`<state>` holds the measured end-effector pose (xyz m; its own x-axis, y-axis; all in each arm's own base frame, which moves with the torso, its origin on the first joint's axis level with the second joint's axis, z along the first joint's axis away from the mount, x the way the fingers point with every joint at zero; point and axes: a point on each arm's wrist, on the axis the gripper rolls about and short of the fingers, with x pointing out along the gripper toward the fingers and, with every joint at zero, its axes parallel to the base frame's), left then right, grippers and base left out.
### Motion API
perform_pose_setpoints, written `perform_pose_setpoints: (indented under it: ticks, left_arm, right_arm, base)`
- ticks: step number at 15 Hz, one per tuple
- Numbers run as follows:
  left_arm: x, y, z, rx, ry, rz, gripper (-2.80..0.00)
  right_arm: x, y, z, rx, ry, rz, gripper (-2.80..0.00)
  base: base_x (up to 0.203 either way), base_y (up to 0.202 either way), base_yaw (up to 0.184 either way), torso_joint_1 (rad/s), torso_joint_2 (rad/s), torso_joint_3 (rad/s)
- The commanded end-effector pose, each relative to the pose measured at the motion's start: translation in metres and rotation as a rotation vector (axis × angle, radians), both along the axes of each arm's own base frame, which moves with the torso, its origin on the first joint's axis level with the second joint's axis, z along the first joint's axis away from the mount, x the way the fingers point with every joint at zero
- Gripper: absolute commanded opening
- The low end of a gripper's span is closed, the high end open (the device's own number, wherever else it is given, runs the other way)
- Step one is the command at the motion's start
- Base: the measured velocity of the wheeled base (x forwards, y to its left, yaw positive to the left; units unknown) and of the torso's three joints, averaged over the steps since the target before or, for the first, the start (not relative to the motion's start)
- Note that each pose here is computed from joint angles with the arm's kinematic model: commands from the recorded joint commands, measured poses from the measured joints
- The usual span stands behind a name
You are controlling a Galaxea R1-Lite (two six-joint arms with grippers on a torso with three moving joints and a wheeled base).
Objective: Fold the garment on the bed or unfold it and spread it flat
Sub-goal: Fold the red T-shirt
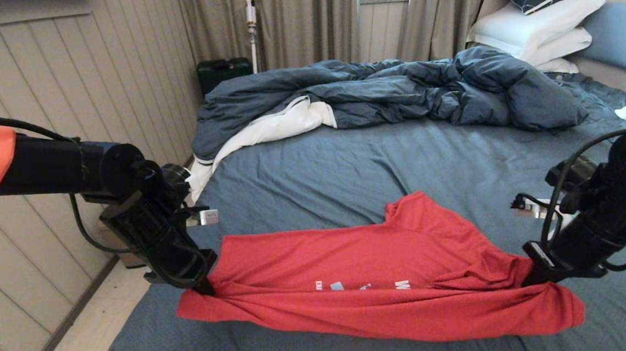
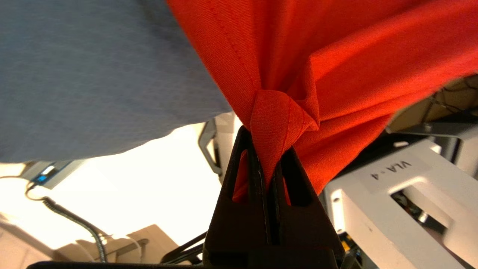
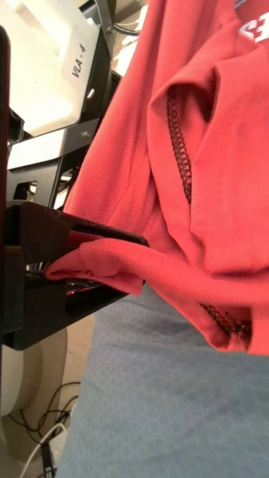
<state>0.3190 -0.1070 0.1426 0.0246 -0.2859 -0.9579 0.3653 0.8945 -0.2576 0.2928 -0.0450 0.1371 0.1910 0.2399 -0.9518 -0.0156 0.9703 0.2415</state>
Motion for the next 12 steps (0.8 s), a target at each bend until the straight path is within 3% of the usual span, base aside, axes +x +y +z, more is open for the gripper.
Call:
perform_pose_setpoints:
  ticks: [1, 2, 7, 8, 9, 10, 12]
  left_arm:
    - [0.000, -0.001, -0.003, -0.022, 0.024, -0.005, -2.80]
    - [-0.001, -0.001, -0.003, -0.049, 0.040, -0.007, -2.80]
    - [0.003, -0.001, -0.019, -0.042, 0.072, -0.003, -2.80]
    - [0.005, -0.001, -0.021, -0.043, 0.068, 0.000, -0.41]
    - [0.006, -0.001, -0.022, -0.044, 0.058, 0.001, 0.00]
    - [0.009, -0.001, -0.026, -0.044, 0.055, 0.006, 0.00]
    - [0.010, 0.001, -0.026, -0.045, 0.050, 0.012, 0.00]
  right_arm:
    - [0.000, 0.000, -0.006, 0.006, 0.026, 0.002, -2.80]
    - [-0.001, 0.000, -0.011, 0.009, 0.043, 0.002, -2.80]
    - [0.005, -0.001, -0.024, 0.008, 0.031, -0.001, -2.80]
    - [0.007, -0.001, -0.025, 0.005, 0.023, 0.000, -2.80]
    - [0.008, -0.001, -0.027, 0.004, 0.019, 0.001, -2.80]
    - [0.009, -0.001, -0.028, 0.003, 0.018, 0.002, 0.00]
    - [0.008, -0.002, -0.028, 0.004, 0.018, -0.004, 0.00]
  base:
    - [0.000, 0.000, 0.000, 0.000, 0.00, 0.000]
    - [0.000, 0.000, 0.000, 0.000, 0.00, 0.000]
    - [0.000, 0.000, 0.000, 0.000, 0.00, 0.000]
    - [0.000, 0.000, 0.000, 0.000, 0.00, 0.000]
    - [0.000, 0.000, 0.000, 0.000, 0.00, 0.000]
    - [0.000, 0.000, 0.000, 0.000, 0.00, 0.000]
    - [0.000, 0.000, 0.000, 0.000, 0.00, 0.000]
